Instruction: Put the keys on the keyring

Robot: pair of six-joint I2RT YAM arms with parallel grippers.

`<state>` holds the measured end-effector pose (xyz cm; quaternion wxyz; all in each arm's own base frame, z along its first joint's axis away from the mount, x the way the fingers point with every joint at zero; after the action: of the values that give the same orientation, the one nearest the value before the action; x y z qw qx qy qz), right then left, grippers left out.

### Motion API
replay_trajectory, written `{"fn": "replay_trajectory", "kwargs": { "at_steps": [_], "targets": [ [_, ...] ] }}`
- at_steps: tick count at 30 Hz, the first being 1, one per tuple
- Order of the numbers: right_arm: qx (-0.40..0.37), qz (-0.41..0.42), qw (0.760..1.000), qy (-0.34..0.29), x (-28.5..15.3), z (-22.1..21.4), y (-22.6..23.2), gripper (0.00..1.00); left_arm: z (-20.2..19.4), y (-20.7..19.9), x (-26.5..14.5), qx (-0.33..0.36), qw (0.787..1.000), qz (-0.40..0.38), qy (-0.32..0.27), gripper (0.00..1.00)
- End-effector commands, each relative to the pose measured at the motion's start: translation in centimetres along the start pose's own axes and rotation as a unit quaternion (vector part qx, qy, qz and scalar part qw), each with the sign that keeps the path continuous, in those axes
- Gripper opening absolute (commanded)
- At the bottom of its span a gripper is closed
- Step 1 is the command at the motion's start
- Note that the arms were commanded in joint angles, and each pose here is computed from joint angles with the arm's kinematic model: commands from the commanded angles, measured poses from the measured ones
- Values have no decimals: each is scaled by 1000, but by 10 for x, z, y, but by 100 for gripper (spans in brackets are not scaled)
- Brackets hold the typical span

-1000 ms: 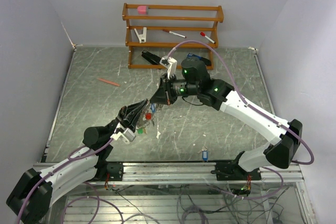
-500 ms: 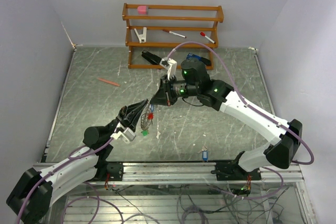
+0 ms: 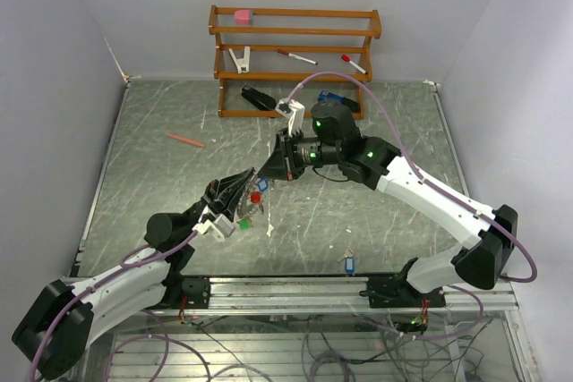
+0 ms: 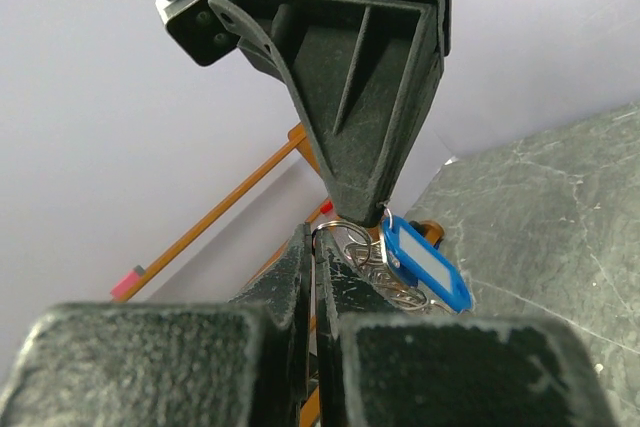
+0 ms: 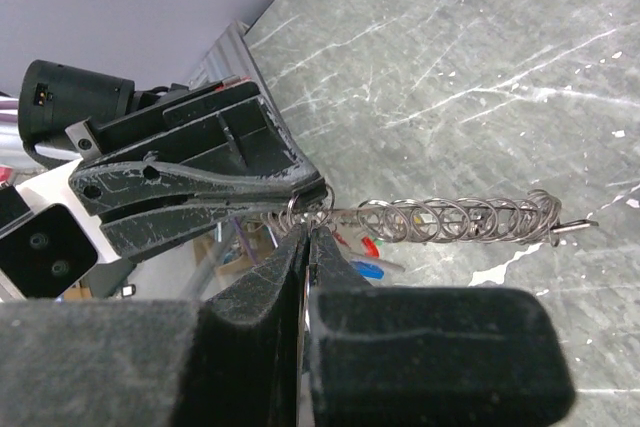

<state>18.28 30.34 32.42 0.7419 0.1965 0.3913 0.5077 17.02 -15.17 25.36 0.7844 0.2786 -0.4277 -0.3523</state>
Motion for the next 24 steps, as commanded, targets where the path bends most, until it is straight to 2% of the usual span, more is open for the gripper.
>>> {"fn": "replay_trajectory", "kwargs": {
  "at_steps": [1, 24],
  "targets": [
    [7, 15, 1000, -3, -10, -3, 8, 0, 18, 26, 10, 28, 997, 58, -38, 7],
    [29, 21, 999, -15, -10, 2, 13, 0, 15, 17, 6, 70, 996, 28, -43, 7]
  ]
}}
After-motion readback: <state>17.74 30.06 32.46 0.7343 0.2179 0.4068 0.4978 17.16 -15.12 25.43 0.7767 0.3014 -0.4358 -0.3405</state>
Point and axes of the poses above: each gripper's point midway between its finger pads, its own x axis out along the fingers, its own y axis along the line the jaws close on, z = x × y, the point moved 8 cm from there along -x, back along the fingers, and after that the axes turned 10 degrees about x, right-handed, at the moved point
